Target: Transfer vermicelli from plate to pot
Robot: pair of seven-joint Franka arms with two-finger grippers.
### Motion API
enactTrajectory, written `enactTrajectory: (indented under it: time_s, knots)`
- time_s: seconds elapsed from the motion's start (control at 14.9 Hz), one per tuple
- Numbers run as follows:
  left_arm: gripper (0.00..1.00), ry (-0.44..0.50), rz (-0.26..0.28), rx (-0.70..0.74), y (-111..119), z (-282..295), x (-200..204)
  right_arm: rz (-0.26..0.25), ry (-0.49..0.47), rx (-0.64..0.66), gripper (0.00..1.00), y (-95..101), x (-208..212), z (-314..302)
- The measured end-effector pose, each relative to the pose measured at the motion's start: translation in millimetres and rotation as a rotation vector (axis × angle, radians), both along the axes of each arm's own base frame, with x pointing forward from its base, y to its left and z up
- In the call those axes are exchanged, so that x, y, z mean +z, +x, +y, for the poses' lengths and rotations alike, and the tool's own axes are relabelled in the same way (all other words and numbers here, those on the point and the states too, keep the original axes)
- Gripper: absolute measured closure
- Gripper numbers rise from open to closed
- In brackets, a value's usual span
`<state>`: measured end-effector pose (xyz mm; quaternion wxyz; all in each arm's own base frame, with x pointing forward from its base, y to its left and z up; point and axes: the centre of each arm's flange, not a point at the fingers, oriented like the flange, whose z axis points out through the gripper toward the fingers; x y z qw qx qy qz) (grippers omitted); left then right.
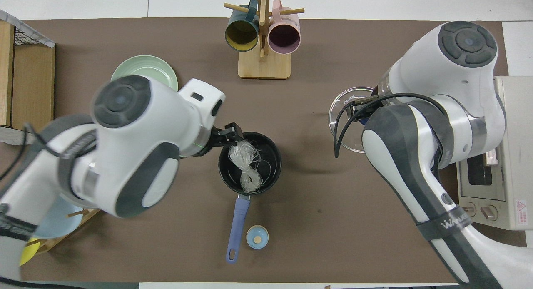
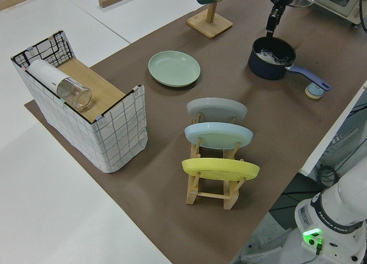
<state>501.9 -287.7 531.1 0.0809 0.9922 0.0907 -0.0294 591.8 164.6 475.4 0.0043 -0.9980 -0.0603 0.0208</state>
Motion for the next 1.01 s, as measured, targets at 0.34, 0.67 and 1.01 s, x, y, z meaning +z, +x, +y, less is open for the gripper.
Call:
enactTrajectory:
  time_s: [0.34, 0.67, 1.01]
  knots:
    - [0.00, 0.032, -0.088, -0.121, 19.7, 176.8, 77.8, -0.048, 0.016, -0.106, 0.34, -22.5, 25.6, 91.5]
    - [0.00, 0.107, -0.070, -0.179, 16.6, 223.5, 81.4, -0.054, 0.024, -0.145, 0.34, -50.0, 24.1, 163.4]
    - [0.00, 0.121, -0.041, -0.198, 11.0, 217.1, 81.4, -0.012, -0.016, -0.187, 0.34, -56.4, -18.6, 269.9]
